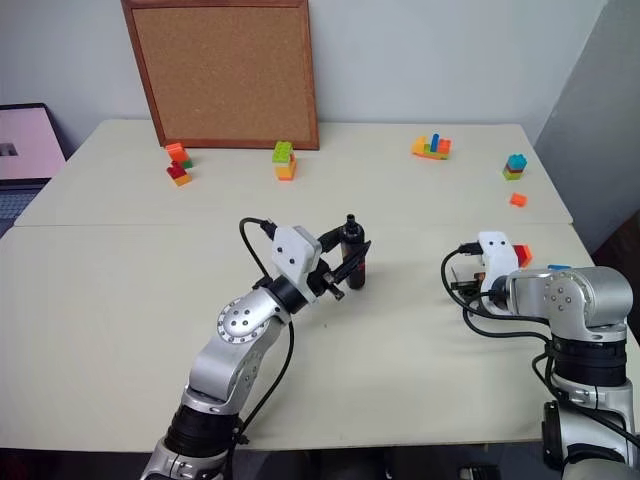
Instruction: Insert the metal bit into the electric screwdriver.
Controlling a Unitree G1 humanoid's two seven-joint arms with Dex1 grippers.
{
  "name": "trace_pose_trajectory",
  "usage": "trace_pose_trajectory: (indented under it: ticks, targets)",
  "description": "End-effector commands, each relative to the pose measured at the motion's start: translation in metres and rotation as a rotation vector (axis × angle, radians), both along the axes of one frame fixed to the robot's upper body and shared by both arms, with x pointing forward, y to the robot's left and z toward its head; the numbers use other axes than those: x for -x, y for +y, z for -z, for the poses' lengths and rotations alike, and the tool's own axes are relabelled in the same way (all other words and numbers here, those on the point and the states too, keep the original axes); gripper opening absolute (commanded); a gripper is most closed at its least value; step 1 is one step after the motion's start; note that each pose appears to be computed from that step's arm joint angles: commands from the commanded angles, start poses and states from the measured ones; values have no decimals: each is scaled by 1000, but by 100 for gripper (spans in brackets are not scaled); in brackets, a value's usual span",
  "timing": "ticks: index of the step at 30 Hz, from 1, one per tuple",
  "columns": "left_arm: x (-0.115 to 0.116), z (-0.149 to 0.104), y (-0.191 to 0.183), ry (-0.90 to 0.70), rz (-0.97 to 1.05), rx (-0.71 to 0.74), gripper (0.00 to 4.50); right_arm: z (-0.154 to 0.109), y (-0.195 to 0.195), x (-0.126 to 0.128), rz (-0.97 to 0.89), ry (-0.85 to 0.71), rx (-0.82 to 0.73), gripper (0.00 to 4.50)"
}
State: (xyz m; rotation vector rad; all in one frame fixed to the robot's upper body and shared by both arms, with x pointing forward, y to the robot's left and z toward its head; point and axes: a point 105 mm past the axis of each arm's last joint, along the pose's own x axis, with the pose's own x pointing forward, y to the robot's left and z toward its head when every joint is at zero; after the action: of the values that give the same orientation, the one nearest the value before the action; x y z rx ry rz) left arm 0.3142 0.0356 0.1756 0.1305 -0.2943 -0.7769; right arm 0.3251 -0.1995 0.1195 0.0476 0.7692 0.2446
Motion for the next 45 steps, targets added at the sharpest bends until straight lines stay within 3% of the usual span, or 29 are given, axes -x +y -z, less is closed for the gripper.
trace_pose_trajectory:
  ticks: [1,8,13,22,29,45]
  targets:
    - [0,-20,-2,-48,47,17,167,-28,14,3,-17,-157,-51,0]
    - [-17,-36,15,8,25,96,167,-71,53,7,-119,-443,-114,0]
    - [-11,-42,22,105,87,177,167,-93,53,3,-142,-607,-211,0]
    - [15,-45,13,-2,206,37,167,-141,76,8,-332,-923,-318,0]
    - [9,-31,20,0,261,-41,167,-181,94,32,-488,-1115,-478,0]
    - [10,-5,19,73,292,-50,167,-181,120,49,-599,-1142,-621,0]
